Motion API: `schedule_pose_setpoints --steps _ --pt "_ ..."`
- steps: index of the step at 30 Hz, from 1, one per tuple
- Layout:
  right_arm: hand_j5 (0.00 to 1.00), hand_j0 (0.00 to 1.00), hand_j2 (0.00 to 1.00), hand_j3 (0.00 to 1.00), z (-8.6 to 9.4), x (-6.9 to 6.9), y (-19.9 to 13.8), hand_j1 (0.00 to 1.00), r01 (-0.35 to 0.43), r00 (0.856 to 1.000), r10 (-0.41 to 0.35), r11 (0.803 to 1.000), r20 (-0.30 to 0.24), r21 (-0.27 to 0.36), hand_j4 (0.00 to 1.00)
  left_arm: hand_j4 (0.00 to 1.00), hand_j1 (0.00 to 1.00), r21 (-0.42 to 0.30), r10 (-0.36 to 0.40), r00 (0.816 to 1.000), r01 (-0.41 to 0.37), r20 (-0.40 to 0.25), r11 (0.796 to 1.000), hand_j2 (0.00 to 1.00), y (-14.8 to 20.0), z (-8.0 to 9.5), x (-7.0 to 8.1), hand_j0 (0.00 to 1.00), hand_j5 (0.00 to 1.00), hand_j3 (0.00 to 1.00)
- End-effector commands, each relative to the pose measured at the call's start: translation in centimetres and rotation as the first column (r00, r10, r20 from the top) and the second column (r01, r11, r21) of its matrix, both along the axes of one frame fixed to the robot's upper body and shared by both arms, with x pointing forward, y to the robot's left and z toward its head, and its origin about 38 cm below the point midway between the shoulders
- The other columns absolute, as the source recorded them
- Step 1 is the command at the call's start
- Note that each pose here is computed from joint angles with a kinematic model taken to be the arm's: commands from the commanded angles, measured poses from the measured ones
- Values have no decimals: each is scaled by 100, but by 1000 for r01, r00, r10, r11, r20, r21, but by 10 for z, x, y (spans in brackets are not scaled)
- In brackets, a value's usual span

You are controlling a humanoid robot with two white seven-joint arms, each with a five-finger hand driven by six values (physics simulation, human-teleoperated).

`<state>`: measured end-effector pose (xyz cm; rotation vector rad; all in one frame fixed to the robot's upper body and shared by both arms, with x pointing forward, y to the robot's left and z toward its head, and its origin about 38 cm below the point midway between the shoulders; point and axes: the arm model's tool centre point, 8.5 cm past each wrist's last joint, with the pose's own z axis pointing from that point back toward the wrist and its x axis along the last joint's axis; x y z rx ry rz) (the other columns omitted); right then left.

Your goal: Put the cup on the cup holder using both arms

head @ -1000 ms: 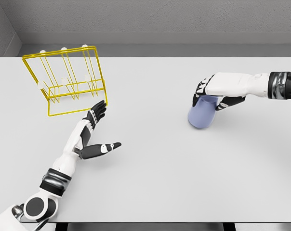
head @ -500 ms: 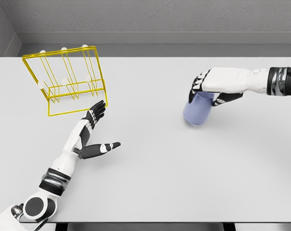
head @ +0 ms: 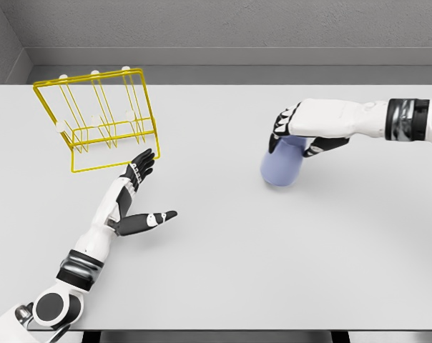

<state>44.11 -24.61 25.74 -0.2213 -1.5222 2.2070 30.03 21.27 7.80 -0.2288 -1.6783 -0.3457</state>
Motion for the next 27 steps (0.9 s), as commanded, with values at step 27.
schedule_pose_setpoints --steps 27 --pt "60 60 60 60 9 2 29 60 -56 998 55 997 20 46 60 100 100 6 4 1000 -4 -1 1000 100 1 0 1 100 100 100"
